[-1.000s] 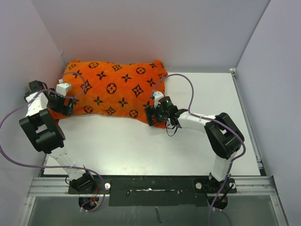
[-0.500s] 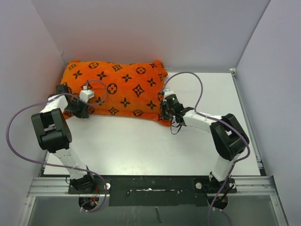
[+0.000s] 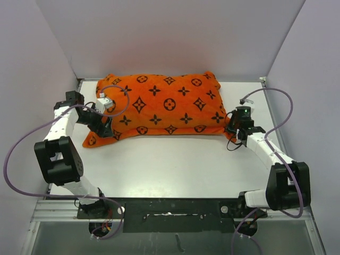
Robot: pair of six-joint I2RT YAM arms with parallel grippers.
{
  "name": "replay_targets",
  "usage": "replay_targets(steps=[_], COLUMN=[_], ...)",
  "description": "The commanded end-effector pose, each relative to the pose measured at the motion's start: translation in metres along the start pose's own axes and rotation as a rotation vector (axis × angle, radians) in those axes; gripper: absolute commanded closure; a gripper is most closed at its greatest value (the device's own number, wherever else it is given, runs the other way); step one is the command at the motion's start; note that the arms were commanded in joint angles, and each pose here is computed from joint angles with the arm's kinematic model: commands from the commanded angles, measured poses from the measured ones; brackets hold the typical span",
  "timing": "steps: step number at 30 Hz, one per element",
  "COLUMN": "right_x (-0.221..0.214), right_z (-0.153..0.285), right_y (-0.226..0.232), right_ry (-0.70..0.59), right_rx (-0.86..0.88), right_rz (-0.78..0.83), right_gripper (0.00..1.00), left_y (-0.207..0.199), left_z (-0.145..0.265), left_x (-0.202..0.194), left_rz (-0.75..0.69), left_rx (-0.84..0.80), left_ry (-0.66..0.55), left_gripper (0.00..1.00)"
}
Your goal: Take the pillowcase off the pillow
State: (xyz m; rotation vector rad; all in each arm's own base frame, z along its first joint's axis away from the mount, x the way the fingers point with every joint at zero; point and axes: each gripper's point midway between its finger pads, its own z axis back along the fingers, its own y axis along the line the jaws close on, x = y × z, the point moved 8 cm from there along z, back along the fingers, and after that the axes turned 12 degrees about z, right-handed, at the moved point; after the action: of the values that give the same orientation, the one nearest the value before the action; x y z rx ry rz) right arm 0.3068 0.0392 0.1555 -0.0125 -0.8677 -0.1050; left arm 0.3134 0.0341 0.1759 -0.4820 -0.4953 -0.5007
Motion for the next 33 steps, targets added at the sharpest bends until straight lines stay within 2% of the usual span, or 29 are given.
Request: replay_targets(steps=[1, 8, 16, 20, 24, 29, 33], right_x=[-0.005, -0.025, -0.020, -0.016, -0.013, -0.008, -0.006], right_z=[0.018, 0.024, 0.028, 0.031, 0.032, 0.036, 0.040], right_y=[-0.020, -0.022, -0.019, -0.018, -0.016, -0.014, -0.014], right_ry=[0.016, 0.053, 0.052, 0.041, 0.037, 0.030, 0.023], right_rx=[-0.150, -0.156, -0.126, -0.105, -0.081, -0.060, -0.052], right_rz=[-0.034, -0.038, -0.025, -0.015, -0.023, -0.016, -0.004], right_gripper=[1.00, 1.00, 1.00, 1.00, 1.00, 1.00, 1.00], left_y=[-0.012, -0.006, 0.056, 0.054, 0.046, 0.051, 0.075], left_z=[0.033, 0.010, -0.013, -0.010, -0.027, -0.054, -0.067], left_x=[0.002, -0.025, 0.003, 0.016, 0.007, -0.010, -0.018], left_rz=[-0.036, -0.040, -0.007, -0.065, -0.114, -0.013, 0.051], left_rx=[0.010, 0.006, 0.200, 0.147, 0.058, -0.063, 0.014], left_ry=[-0.034, 0.000, -0.073, -0.130, -0.141, -0.042, -0.065], left_gripper=[0.02, 0.02, 0.02, 0.02, 0.02, 0.02, 0.04])
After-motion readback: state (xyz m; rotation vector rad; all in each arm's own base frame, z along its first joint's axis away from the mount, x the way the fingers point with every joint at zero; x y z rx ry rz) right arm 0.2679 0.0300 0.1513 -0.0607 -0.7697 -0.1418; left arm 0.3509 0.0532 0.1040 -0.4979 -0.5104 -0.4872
